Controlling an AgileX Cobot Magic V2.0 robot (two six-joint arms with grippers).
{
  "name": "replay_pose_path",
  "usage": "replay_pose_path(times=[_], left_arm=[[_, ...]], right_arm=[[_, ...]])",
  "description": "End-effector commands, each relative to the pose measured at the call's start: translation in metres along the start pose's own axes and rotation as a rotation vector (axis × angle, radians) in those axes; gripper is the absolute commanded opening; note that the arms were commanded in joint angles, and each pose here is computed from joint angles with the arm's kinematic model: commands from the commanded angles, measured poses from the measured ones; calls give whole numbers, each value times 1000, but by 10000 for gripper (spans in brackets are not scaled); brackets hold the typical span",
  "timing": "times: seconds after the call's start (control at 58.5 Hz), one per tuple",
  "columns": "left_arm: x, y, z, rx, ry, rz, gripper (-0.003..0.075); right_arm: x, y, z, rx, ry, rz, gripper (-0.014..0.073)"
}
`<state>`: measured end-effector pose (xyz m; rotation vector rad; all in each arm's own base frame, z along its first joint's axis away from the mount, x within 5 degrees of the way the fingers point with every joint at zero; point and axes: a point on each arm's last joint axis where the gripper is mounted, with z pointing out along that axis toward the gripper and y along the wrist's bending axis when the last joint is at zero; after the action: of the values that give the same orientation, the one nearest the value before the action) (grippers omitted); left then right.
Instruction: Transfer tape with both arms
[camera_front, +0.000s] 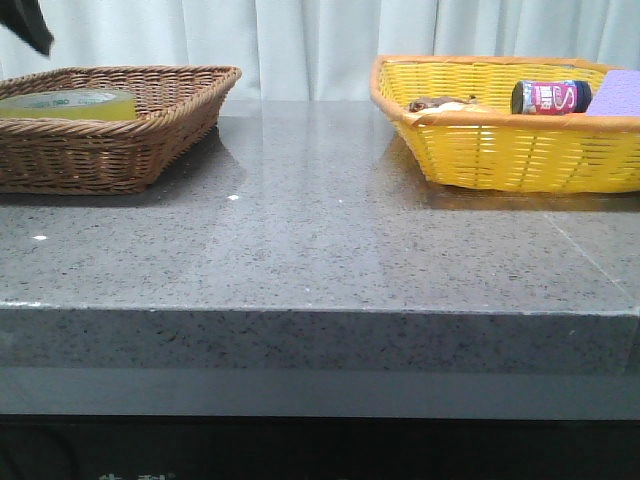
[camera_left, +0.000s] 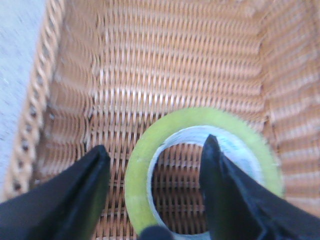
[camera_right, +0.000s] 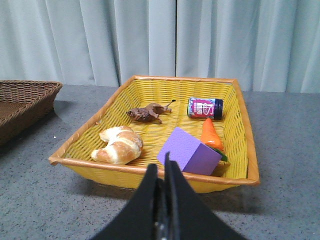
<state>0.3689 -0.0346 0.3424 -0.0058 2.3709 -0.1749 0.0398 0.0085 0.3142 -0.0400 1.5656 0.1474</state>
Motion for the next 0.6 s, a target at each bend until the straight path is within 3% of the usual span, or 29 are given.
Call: replay_pose_path(times=[0.0,0.188,0.41,0.581], left_arm=[[-20,-5,-52,18,-192,3,287],[-12,-7,-92,25,-315,7,-21],[20,-4,-135,10,-471,34,-20],[67,0,-163,17,-556,30,-20]], right_arm=[[-15,0,-1,10,-102,0,-120],[-15,0,-1,10,-100,0,-120],[-15,0,-1,10,-100,0,-120],[-15,0,-1,10,-100,0,-120]])
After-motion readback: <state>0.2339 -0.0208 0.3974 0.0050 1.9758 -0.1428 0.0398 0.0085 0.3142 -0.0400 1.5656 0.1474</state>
